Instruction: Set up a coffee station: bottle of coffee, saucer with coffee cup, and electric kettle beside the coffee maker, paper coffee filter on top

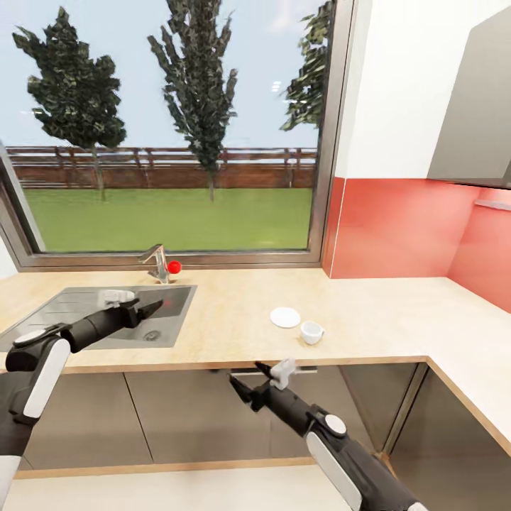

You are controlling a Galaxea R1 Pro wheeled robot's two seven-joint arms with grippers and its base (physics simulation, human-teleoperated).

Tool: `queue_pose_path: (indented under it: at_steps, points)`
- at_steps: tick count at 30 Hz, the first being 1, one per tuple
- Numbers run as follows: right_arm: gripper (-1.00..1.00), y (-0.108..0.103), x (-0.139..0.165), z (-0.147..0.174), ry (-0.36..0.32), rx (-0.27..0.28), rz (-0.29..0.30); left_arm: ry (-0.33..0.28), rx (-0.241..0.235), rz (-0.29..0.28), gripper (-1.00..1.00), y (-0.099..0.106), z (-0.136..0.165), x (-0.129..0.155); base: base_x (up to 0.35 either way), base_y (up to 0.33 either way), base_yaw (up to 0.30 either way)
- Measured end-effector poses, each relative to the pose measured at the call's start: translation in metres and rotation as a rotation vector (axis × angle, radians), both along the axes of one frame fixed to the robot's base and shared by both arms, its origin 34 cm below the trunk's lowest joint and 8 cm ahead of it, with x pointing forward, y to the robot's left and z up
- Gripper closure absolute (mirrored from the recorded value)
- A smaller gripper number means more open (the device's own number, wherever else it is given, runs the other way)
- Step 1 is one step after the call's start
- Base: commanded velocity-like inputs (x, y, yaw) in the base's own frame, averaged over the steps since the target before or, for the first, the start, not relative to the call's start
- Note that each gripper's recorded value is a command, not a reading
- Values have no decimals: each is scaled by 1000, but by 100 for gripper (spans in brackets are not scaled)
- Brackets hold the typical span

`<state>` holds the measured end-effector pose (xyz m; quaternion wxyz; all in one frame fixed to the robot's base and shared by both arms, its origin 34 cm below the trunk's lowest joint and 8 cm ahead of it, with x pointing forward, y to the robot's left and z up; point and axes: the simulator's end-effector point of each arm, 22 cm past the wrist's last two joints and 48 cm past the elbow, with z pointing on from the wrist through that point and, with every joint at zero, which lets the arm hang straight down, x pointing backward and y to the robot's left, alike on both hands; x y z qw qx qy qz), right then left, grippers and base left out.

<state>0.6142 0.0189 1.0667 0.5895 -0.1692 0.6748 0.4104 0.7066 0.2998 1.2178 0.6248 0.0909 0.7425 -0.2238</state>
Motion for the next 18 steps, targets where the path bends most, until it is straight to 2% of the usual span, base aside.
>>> queue_pose_path:
  at_steps: [3, 4, 5, 6, 8, 10, 11, 13, 14, 15, 17, 18]
  points:
    - [-100, 16, -5, 44, -12, 36, 45, -5, 3, 10, -100, 5, 3, 1, 0, 0, 0]
    - [-100, 14, -2, 56, -12, 44, 39, -6, 3, 14, -100, 6, 5, 2, 0, 0, 0]
    - [-100, 6, 7, 73, -10, 62, 5, 3, 0, 18, -100, 8, 2, 3, 0, 0, 0]
    - [-100, -3, 19, 92, -8, 88, -56, 35, -8, 22, -100, 11, -7, 4, 0, 0, 0]
    - [-100, -21, 36, 112, 0, 118, -161, 84, -22, 26, -100, 13, -22, 6, 0, 0, 0]
    - [-100, -39, 49, 119, 9, 130, -239, 106, -34, 26, -100, 13, -29, 7, 0, 0, 0]
    - [-100, -51, 56, 122, 12, 137, -278, 111, -39, 25, -100, 12, -30, 9, 0, 0, 0]
    - [-100, -98, 81, 134, 22, 164, -401, 118, -62, 26, -100, 12, -25, 19, 0, 0, 0]
    - [-100, -130, 95, 143, 38, 176, -475, 125, -79, 28, -100, 13, -23, 26, 0, 0, 0]
    - [-100, -149, 103, 147, 56, 180, -518, 132, -93, 26, -100, 13, -22, 30, 0, 0, 0]
    - [-100, -174, 111, 146, 104, 170, -575, 151, -123, 11, -100, 5, -23, 33, 0, 0, 0]
    - [-100, -189, 115, 141, 143, 146, -616, 178, -150, -13, -100, -9, -27, 33, 0, 0, 0]
